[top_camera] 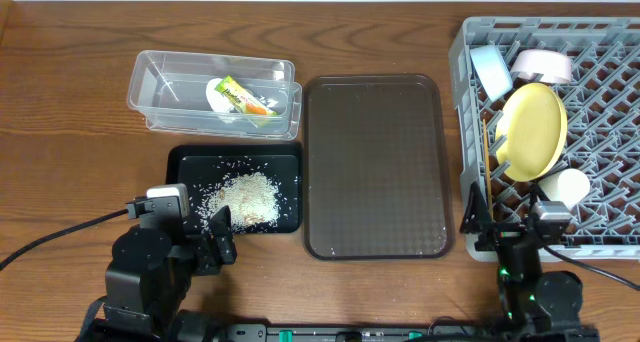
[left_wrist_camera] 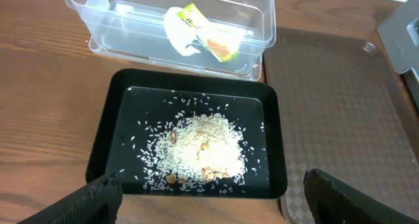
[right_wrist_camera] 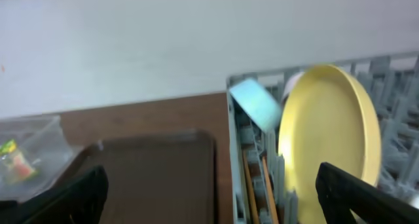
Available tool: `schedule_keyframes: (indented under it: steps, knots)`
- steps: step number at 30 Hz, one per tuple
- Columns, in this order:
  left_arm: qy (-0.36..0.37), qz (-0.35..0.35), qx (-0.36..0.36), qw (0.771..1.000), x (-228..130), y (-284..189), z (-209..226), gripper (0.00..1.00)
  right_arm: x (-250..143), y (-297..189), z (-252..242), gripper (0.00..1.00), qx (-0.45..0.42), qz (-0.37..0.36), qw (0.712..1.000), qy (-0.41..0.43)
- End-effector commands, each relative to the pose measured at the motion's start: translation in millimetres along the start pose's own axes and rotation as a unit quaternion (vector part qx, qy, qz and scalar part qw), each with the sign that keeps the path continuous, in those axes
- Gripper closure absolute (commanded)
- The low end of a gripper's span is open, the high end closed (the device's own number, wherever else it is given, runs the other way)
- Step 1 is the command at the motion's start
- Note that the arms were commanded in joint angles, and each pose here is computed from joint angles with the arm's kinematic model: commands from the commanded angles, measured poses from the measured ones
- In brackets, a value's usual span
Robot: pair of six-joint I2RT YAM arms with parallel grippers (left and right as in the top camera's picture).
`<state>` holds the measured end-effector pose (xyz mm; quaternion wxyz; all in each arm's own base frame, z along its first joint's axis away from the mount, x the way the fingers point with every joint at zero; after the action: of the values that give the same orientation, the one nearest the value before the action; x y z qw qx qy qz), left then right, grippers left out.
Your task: Sort waste into correct bins and load items into the dishwasher rack
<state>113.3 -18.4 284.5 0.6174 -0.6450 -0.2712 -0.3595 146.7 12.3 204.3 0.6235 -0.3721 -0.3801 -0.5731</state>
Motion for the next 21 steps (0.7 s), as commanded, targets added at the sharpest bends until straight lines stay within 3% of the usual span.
schedule_keyframes:
  steps: [1, 6, 21]
  knots:
    - [0.002, 0.000, 0.002, 1.000, -1, 0, 1, 0.09, -14, 6, -6, 0.01, 0.008, -0.013, 0.999, -0.046]
    - [0.002, 0.000, 0.002, 1.000, -1, 0, 1, 0.09, -36, 10, -17, 0.01, -0.006, 0.019, 0.997, -0.077]
    - [0.002, 0.000, 0.002, 1.000, -1, 0, 1, 0.09, -38, 10, -16, 0.01, 0.003, 0.026, 0.997, -0.075]
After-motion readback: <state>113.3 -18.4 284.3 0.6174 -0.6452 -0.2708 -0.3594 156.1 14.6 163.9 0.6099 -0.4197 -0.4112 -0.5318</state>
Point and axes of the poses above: each gripper's point midway between its finger pads, its own y axis out along the fingers, its own z axis along the line the jaws close on, x = y × z, the point moved 9 cm from there along -y, back along the fingers, and after that the axes turned 15 degrees about y, right-handed, at the moved point
